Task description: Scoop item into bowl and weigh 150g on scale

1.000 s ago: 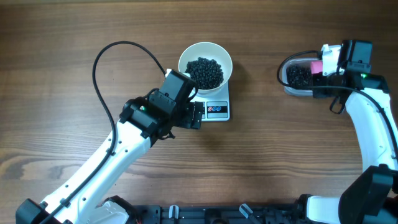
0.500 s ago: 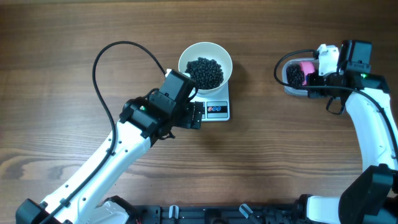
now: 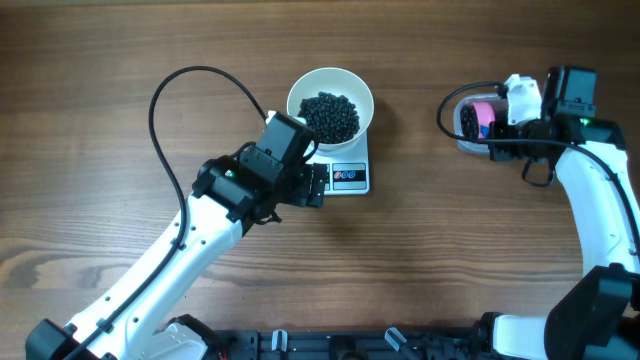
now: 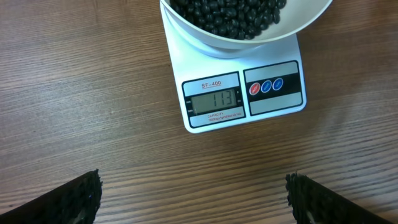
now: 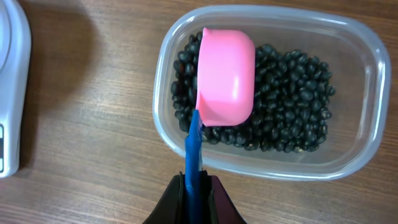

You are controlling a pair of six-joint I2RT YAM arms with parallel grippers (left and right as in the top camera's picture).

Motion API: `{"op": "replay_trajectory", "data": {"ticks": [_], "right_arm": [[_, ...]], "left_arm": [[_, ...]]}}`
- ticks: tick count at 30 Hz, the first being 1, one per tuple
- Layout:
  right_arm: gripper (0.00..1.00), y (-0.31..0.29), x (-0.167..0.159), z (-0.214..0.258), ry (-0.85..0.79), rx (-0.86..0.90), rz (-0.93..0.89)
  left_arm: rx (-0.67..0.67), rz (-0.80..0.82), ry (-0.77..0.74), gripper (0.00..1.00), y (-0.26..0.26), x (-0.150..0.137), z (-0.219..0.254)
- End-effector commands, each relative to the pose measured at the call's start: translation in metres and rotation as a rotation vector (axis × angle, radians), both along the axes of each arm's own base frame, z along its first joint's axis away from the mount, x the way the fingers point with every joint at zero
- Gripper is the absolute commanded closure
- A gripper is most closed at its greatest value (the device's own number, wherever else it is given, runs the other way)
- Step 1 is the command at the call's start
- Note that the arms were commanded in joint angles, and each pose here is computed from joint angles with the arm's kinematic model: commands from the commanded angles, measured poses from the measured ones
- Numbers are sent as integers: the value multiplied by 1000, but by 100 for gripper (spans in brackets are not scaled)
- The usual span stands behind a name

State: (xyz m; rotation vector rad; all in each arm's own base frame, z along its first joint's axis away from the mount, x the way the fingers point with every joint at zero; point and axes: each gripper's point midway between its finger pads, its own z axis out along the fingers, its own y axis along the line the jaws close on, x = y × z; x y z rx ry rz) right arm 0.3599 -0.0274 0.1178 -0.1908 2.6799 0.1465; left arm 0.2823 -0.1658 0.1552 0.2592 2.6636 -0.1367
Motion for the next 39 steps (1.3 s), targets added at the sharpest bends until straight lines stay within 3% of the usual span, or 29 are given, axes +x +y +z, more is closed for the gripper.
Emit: {"op": "replay_trajectory", "data": {"ticks": [1,14,39], "right_arm": [[96,15,-2,-2,8,66,71],[96,25,-1,2,-6,152,84],[96,-3,-3,9,-1,314,-122]], "left_arm": [[9,-8,10,0,2,0,-4],[9,-8,10,0,2,0,-4],[9,-8,10,0,2,0,-4]]}}
